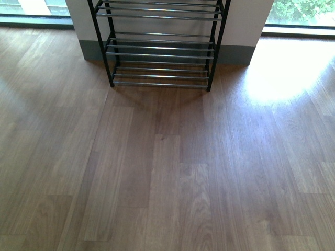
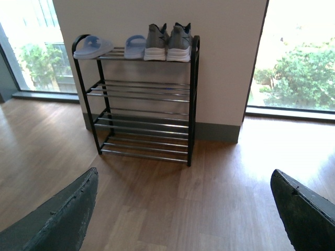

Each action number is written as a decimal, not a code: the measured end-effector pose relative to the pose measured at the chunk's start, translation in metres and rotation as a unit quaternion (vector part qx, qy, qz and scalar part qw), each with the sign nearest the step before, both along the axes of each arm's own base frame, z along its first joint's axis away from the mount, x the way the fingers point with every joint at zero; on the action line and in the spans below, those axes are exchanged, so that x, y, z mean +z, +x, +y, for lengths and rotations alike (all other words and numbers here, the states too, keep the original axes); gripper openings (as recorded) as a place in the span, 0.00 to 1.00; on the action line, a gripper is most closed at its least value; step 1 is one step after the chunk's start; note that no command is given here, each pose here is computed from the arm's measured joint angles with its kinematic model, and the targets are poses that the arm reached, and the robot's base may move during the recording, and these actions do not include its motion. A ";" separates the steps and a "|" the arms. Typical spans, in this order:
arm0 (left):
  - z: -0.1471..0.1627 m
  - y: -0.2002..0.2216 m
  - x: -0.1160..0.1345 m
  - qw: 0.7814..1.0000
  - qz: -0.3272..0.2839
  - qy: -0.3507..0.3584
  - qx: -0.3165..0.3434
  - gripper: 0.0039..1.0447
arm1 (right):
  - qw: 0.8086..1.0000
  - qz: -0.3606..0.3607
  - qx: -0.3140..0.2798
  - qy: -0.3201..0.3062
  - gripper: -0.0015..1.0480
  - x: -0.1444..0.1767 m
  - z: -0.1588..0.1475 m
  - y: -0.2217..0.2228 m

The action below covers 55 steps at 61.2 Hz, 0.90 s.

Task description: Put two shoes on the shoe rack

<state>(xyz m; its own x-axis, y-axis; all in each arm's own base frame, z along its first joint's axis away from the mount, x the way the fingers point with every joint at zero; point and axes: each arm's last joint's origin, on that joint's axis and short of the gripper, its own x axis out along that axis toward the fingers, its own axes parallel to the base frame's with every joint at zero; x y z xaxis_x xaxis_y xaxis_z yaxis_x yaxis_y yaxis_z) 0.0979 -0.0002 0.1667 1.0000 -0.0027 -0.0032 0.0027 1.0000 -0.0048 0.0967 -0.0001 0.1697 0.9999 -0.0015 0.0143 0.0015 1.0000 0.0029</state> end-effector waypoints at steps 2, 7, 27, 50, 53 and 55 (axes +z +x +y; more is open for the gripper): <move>0.000 0.000 0.000 1.000 0.000 0.000 0.000 0.91 | 1.000 0.000 0.000 0.000 0.91 0.000 0.000 0.000; 0.000 0.000 0.000 1.000 0.000 0.000 0.000 0.91 | 1.000 0.000 0.000 0.000 0.91 0.000 0.000 0.000; 0.000 0.000 0.000 1.000 0.000 0.000 0.000 0.91 | 1.000 0.000 0.000 0.000 0.91 0.000 0.000 0.000; 0.000 0.000 0.000 1.000 0.000 0.000 0.000 0.91 | 1.000 0.000 0.000 0.000 0.91 0.000 0.000 0.000; 0.000 0.000 0.000 1.000 0.000 0.000 0.000 0.91 | 1.000 0.000 0.000 0.000 0.91 0.000 0.000 0.000; 0.000 0.000 0.000 1.000 0.000 0.000 0.000 0.91 | 1.000 0.000 0.000 0.000 0.91 0.000 0.000 0.000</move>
<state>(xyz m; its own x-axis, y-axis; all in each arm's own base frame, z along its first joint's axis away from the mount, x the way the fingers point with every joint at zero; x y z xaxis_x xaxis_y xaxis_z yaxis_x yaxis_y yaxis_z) 0.0979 -0.0002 0.1667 1.0000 -0.0027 -0.0036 0.0027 1.0000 -0.0048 0.0967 -0.0001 0.1697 0.9999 -0.0008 0.0147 0.0007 1.0000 0.0029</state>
